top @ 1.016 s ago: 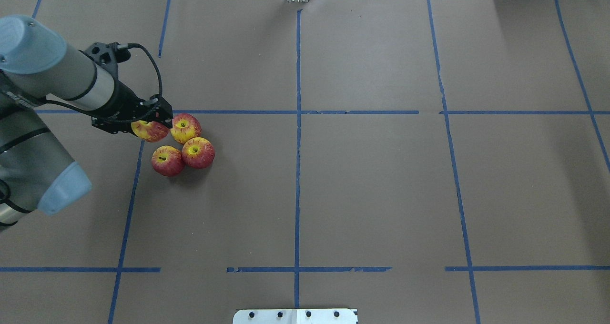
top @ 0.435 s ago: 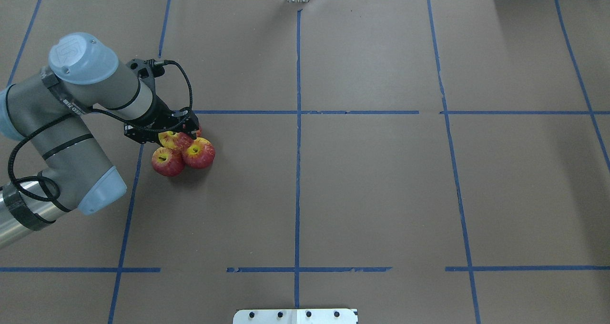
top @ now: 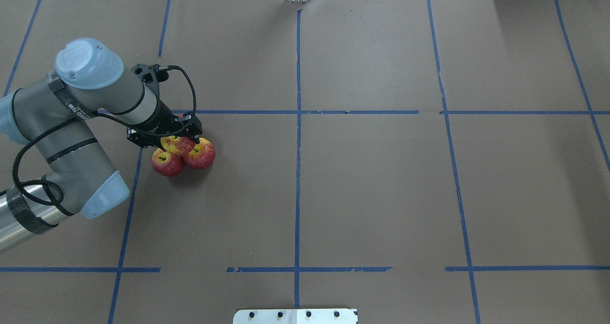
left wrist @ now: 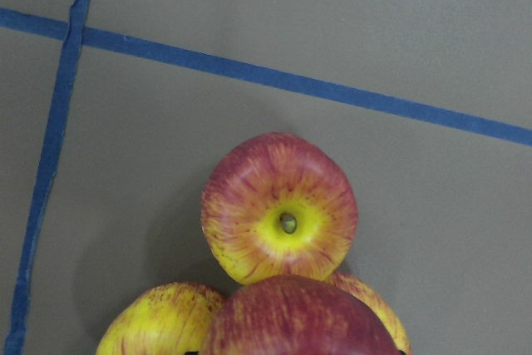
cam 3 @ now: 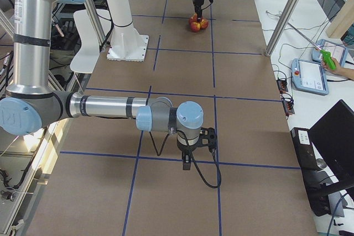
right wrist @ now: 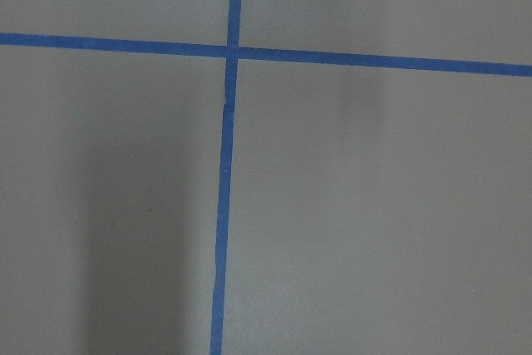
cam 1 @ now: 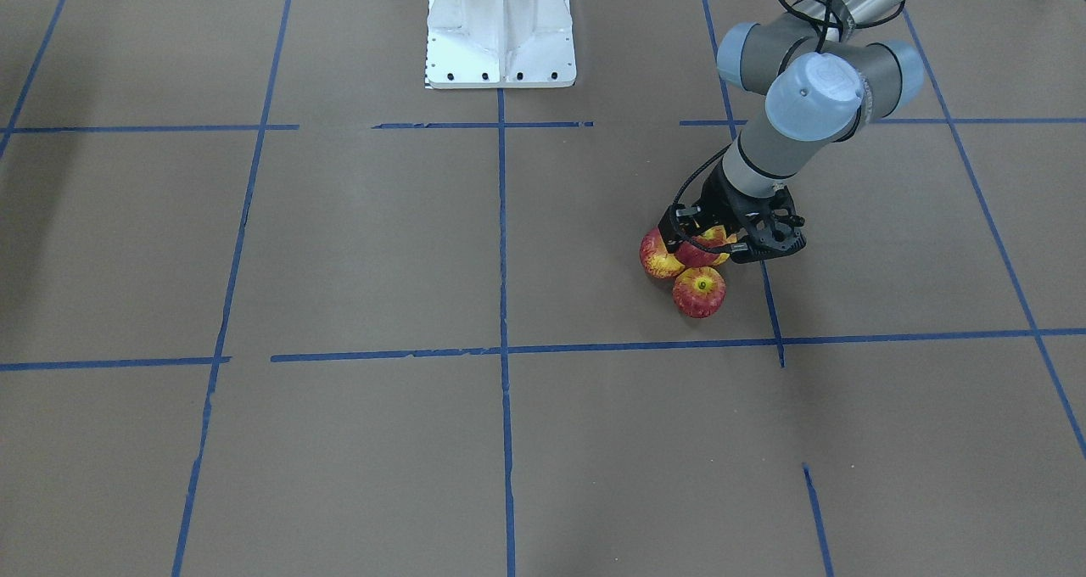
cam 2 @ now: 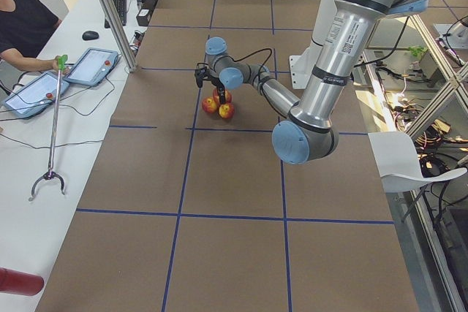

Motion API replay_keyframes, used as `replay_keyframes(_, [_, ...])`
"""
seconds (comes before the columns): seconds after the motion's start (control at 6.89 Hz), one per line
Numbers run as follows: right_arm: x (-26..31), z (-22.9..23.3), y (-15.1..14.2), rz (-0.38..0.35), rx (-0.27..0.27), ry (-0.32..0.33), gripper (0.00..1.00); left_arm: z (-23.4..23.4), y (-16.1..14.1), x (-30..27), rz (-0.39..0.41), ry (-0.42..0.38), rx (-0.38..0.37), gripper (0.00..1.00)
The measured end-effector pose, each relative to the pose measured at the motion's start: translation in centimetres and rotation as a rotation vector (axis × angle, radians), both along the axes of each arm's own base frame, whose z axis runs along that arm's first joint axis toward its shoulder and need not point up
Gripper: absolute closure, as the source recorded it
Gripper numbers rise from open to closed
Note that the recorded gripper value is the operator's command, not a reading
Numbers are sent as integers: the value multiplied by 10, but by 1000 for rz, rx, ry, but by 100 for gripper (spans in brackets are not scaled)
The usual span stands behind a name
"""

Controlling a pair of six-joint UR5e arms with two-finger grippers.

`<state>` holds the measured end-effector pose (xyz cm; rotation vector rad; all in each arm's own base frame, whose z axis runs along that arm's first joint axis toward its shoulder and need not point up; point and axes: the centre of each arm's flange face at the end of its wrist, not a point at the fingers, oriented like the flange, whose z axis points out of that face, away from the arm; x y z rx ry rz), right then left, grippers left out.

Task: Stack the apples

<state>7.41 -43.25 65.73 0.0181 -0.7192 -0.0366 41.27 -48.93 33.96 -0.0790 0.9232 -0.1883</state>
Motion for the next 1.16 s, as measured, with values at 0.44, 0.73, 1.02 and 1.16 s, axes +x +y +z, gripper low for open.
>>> replay_keyframes(0.44, [0, 0, 0, 0, -1, 0, 0, -12, -1, -26, -26, 18, 24, 0])
replay_keyframes(0.73, [0, 0, 0, 0, 0, 0, 0, -9, -16, -118, -80, 19, 136, 0])
replay_keyframes(1.02, [0, 0, 0, 0, 0, 0, 0, 52, -12, -224, -62, -74, 265, 0])
replay_keyframes(1.16, [0, 0, 0, 0, 0, 0, 0, 96, -2, -266, -2, -128, 311, 0])
